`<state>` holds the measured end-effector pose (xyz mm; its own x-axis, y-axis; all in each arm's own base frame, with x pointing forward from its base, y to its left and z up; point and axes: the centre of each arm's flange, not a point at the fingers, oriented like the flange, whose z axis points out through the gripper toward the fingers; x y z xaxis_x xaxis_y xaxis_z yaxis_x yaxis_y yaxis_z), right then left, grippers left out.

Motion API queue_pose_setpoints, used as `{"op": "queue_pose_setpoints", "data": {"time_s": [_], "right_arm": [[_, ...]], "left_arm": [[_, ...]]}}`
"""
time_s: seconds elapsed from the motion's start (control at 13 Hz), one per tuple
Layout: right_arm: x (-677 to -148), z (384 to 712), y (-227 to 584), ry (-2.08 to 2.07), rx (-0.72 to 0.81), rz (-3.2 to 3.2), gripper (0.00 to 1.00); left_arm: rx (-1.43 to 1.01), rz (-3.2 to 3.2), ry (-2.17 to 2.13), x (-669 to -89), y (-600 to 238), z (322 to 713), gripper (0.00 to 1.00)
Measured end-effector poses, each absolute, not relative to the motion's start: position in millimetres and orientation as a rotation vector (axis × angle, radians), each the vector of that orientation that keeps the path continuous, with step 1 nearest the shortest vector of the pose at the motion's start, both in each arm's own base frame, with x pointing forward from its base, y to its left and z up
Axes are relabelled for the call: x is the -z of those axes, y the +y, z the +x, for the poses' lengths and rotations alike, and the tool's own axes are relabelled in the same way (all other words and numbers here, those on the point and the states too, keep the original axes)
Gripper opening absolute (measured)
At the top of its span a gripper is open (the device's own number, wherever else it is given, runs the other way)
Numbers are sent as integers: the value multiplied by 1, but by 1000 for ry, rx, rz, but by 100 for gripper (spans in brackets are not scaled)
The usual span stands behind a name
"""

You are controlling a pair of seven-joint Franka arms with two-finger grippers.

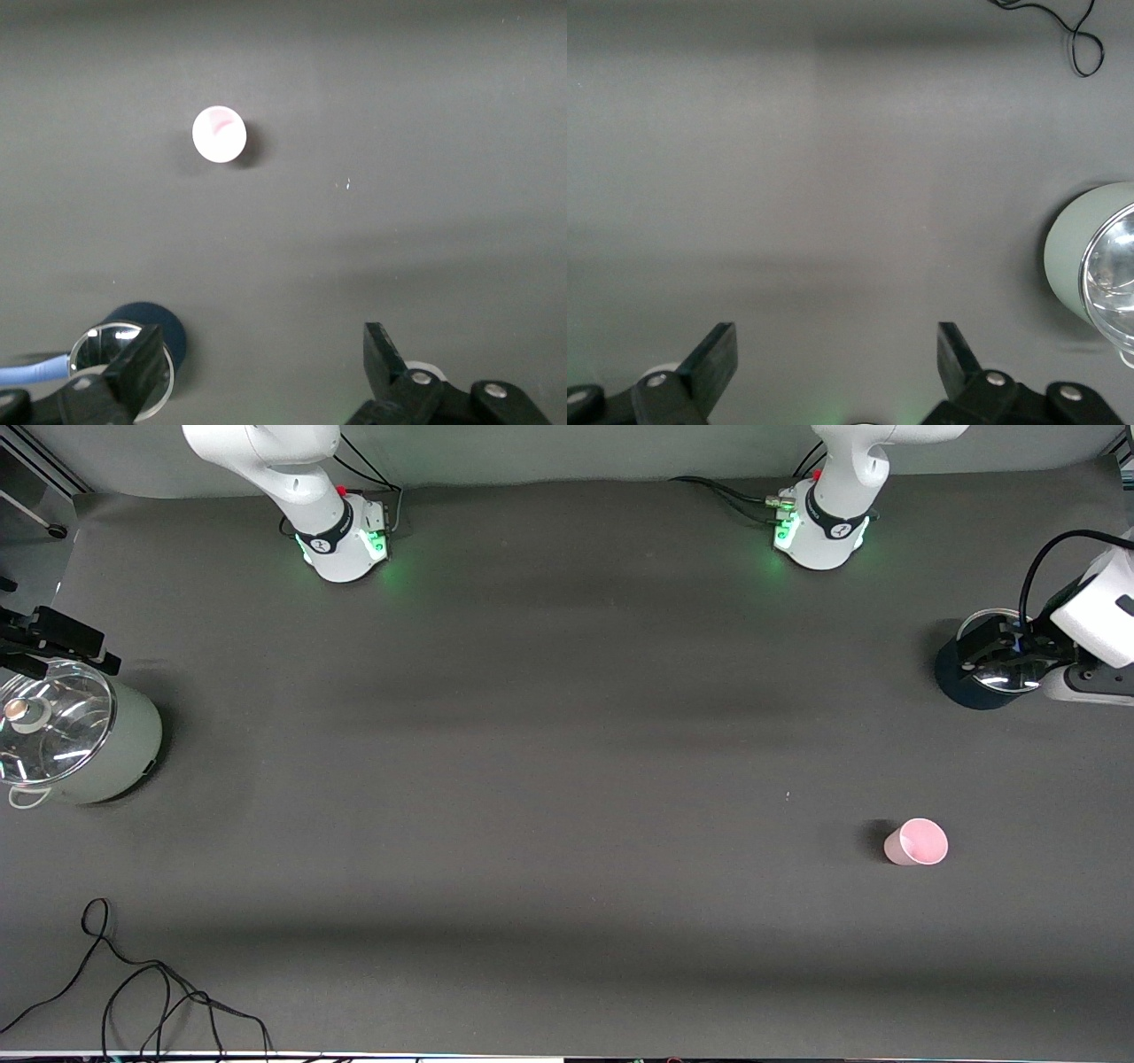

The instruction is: Transfer pink cup from left to right arm

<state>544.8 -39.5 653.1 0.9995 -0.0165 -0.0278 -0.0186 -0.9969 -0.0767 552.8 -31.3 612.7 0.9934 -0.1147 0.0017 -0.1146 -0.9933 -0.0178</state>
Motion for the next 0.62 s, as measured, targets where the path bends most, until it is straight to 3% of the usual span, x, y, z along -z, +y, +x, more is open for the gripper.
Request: {"op": "queue_pose_setpoints", "data": {"time_s": [0.31,0.62], "right_arm": [[-652,545,-39,25,-46,-3064,100],[-652,545,-40,28,-46,-3064,100]], "left_arm": [[84,-3136,341,-614,-11,561,100],[172,-3293,540,-596,68,571,100]]}}
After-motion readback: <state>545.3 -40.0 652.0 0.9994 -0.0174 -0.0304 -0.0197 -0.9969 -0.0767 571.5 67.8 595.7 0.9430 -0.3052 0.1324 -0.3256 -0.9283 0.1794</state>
